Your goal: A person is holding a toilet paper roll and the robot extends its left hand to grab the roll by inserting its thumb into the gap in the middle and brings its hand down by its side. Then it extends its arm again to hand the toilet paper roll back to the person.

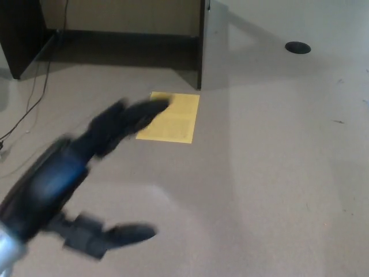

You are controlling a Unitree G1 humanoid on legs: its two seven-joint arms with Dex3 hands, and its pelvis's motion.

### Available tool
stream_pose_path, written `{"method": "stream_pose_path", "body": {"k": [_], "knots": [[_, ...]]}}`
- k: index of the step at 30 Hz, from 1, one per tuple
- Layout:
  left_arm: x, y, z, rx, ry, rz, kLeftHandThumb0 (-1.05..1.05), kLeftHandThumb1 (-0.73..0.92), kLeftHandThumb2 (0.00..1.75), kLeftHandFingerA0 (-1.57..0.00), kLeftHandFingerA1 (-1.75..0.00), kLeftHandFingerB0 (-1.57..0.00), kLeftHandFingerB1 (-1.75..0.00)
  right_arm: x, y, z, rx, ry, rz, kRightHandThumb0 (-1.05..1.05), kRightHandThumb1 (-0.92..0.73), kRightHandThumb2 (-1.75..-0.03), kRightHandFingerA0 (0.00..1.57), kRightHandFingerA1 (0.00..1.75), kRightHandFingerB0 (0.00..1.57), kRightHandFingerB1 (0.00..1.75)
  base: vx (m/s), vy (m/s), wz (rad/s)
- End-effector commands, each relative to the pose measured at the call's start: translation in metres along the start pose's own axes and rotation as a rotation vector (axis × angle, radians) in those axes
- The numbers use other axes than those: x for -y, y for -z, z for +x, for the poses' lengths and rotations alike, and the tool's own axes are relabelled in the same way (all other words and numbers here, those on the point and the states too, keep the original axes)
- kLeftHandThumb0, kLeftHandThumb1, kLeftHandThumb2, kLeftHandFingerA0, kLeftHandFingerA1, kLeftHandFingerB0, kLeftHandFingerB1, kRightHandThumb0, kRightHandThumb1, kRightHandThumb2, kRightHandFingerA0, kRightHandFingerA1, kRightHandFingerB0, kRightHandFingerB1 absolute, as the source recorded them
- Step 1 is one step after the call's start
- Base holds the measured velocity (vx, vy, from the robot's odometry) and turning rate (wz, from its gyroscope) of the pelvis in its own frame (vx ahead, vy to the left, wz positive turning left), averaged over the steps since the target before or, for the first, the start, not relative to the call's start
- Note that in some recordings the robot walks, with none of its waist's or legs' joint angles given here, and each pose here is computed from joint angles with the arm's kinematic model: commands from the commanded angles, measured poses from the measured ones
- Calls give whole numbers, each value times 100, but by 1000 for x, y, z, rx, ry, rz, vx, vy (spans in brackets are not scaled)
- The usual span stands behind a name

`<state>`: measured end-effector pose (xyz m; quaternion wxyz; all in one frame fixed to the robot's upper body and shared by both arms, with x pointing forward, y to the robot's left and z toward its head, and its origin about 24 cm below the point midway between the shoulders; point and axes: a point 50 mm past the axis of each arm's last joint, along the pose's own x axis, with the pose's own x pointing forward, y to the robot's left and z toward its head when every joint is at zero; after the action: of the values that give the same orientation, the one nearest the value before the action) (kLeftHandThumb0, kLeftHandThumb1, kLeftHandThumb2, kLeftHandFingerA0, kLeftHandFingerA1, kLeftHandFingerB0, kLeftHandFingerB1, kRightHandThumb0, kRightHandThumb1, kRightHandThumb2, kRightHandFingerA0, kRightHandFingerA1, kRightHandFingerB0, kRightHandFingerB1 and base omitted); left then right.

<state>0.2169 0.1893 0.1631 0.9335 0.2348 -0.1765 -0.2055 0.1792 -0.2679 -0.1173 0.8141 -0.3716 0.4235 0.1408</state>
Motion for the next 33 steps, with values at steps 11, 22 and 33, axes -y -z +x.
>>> {"method": "stream_pose_path", "body": {"k": [11, 22, 33], "knots": [[47, 188, -204, -1011, -368, -109, -14, 39, 89, -12, -52, -10, -50, 5, 13, -4, -37, 35, 37, -37, -67, -60, 70, 56, 56, 43, 0, 0, 0], [55, 197, -233, -1124, -358, -140, -15, 39, 89, -12, -52, -10, -50, -3, 24, -8, -58, 28, 77, -35, -65, -60, 73, 56, 58, 44, 0, 0, 0], [32, 213, -206, -1087, -403, -149, -29, 43, 58, -27, -37, -25, -33, 20, 1, 0, -18, 84, 89, -37, -65, -60, 75, 56, 59, 43, 0, 0, 0]]}}
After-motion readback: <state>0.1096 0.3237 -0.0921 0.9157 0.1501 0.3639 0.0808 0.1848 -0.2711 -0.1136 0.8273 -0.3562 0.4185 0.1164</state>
